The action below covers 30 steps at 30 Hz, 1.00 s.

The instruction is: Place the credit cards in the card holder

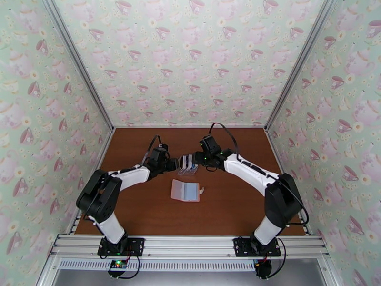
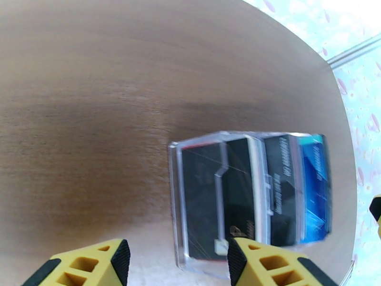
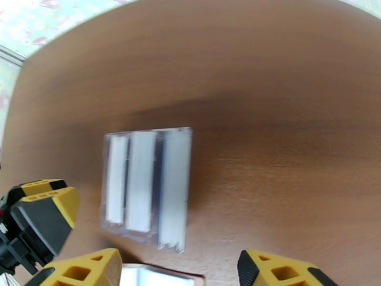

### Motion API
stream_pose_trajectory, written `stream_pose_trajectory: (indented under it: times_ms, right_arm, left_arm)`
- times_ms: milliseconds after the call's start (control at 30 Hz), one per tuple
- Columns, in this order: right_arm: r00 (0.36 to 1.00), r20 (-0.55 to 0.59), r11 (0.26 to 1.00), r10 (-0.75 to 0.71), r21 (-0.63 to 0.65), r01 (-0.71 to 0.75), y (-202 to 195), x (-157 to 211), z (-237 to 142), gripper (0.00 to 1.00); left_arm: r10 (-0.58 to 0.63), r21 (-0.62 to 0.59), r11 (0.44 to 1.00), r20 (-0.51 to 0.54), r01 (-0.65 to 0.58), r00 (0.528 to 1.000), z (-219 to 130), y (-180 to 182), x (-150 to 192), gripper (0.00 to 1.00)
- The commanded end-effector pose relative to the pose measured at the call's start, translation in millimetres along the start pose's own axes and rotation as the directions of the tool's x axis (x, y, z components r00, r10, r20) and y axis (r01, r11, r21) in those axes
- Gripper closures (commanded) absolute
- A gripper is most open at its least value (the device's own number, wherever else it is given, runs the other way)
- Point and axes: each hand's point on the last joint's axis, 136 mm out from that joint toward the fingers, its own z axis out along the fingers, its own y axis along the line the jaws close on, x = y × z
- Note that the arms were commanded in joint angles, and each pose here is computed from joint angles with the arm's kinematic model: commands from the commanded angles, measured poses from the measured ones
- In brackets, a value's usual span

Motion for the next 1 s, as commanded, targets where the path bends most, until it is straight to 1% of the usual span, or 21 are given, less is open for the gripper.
stream_pose_trajectory:
  times_ms: [0,200,500,567,600,833,967]
  right_arm:
    - [0.999,-0.001,0.999,-0.034,0.018,0.034,0,-8,0,0.31]
    - [0.998,-0.013,0.997,-0.061,0.049,0.062,-2,-12,8,0.32]
    - [0.995,-0.054,0.993,-0.086,0.073,0.09,-3,-11,29,0.32]
    - [0.994,-0.061,0.992,-0.093,0.082,0.097,-4,-12,33,0.32]
    - [0.993,-0.064,0.991,-0.095,0.085,0.101,-4,-12,35,0.32]
    - [0.991,-0.088,0.989,-0.103,0.098,0.111,-4,-11,46,0.32]
    - [0.989,-0.096,0.986,-0.113,0.115,0.124,-7,-10,51,0.32]
  left_arm:
    - [-0.005,0.099,0.995,0.021,0.003,1.0,6,-22,-12,0.39]
    - [-0.021,0.107,0.994,-0.004,0.022,1.0,16,-19,-6,0.39]
    - [-0.019,0.091,0.996,-0.037,0.023,0.999,22,-14,3,0.4]
    - [-0.019,0.083,0.996,-0.051,0.024,0.998,24,-11,8,0.41]
    - [-0.015,0.094,0.995,-0.033,0.018,0.999,24,-17,-3,0.41]
    - [-0.014,0.071,0.997,-0.059,0.018,0.998,29,-13,1,0.5]
    - [-0.011,0.062,0.998,-0.062,0.015,0.998,29,-12,1,0.52]
